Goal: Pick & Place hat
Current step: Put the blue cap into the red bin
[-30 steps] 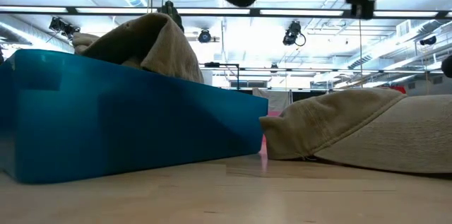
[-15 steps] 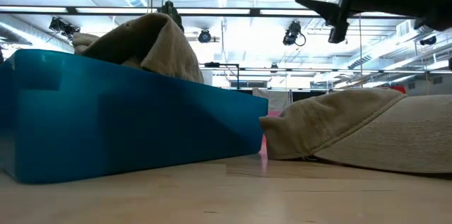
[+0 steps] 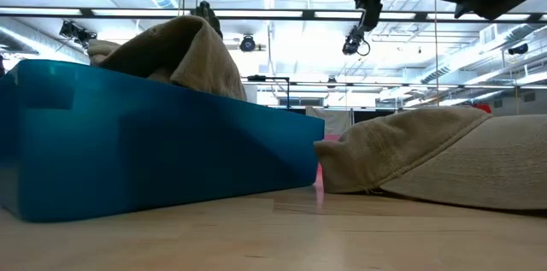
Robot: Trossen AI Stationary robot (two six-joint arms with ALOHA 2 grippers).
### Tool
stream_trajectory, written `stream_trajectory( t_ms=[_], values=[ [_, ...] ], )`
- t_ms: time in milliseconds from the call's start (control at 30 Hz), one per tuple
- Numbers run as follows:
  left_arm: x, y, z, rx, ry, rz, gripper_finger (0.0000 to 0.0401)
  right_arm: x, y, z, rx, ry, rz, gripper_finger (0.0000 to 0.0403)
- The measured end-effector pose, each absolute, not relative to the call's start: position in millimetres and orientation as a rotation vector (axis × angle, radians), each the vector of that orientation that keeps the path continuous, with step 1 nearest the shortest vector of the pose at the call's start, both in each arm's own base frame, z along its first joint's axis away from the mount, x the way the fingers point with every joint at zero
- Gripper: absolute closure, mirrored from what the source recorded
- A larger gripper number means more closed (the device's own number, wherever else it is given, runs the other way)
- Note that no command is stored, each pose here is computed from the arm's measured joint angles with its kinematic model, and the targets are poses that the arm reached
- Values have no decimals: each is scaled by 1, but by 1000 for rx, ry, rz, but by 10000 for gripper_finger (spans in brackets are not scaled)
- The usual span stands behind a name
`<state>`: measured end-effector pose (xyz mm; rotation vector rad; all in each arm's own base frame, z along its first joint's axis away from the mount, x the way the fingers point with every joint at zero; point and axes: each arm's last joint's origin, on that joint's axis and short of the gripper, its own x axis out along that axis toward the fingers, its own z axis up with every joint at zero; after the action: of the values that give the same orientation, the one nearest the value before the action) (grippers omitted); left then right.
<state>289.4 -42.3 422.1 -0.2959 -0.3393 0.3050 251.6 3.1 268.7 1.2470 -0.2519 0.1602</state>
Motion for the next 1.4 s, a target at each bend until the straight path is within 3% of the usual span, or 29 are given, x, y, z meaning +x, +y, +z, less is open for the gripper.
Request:
stream_trajectory(
  t_ms=[700, 833, 1067, 1233, 1400],
  values=[
    [292, -44, 418, -217, -296, 282, 400, 253, 3, 275, 1304, -317, 271, 152],
    [293, -44, 416, -208, -270, 283, 400, 252, 1, 277, 1285, -337, 274, 204],
    [293, -44, 413, -198, -241, 283, 400, 252, 1, 277, 1246, -339, 270, 379],
    [294, -44, 410, -248, -221, 278, 384, 252, 1, 277, 1221, -343, 271, 384],
    [294, -44, 406, -306, -188, 275, 334, 252, 1, 277, 1192, -345, 266, 394]
  ],
)
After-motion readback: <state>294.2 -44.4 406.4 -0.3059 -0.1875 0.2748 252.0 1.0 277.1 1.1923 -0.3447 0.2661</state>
